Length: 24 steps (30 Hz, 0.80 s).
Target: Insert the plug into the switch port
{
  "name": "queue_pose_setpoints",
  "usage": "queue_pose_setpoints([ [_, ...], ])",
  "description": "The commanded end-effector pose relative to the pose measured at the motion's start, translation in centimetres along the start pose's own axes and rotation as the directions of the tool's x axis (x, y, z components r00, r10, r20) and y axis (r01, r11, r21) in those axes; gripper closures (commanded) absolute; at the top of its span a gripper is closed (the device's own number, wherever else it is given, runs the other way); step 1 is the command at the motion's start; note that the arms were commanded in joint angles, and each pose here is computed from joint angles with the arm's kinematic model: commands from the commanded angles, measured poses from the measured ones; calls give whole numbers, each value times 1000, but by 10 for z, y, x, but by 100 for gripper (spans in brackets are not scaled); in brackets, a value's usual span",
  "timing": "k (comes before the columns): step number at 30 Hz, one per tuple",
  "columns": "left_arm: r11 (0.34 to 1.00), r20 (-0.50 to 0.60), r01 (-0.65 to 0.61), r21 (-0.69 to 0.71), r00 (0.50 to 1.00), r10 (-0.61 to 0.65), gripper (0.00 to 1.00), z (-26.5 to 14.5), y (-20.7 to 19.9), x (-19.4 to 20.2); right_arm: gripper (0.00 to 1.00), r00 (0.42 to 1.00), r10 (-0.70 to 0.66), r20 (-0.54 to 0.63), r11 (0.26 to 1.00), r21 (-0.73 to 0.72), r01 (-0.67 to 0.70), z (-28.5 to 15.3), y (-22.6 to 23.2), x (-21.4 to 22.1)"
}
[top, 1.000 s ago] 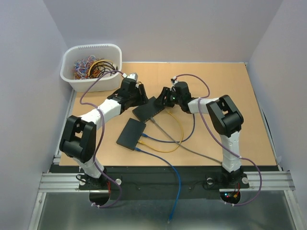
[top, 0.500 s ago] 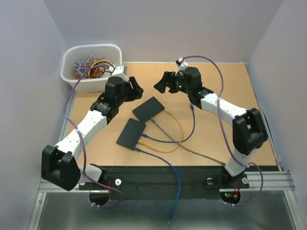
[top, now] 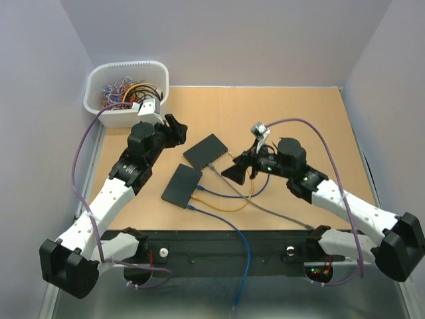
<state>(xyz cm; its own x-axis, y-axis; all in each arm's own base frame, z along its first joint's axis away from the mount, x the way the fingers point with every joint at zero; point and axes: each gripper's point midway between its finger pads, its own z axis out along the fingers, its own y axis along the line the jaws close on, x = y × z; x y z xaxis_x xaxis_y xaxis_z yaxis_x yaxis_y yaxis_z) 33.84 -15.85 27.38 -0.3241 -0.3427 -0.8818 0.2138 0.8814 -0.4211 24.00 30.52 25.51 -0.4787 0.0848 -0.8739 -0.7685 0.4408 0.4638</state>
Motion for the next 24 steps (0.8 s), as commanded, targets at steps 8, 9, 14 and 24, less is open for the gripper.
queue_pose_setpoints([
  [8, 958, 281, 89, -271, 960, -9, 30, -43, 61, -36, 0, 993, 95, -65, 989, -106, -102, -56, 35, 69],
  [9, 947, 298, 113, -302, 954, -18, 30, -46, 69, -33, 0, 992, 103, -71, 988, -106, -110, -58, 34, 74],
  [14, 907, 423, 148, -393, 905, 35, 30, -64, 110, -16, 0, 981, 169, -95, 982, -73, -176, -60, 28, 90],
  [24, 860, 574, 240, -450, 816, 73, 34, -80, 159, 23, 0, 981, 159, -107, 984, -67, -167, -61, 25, 97],
])
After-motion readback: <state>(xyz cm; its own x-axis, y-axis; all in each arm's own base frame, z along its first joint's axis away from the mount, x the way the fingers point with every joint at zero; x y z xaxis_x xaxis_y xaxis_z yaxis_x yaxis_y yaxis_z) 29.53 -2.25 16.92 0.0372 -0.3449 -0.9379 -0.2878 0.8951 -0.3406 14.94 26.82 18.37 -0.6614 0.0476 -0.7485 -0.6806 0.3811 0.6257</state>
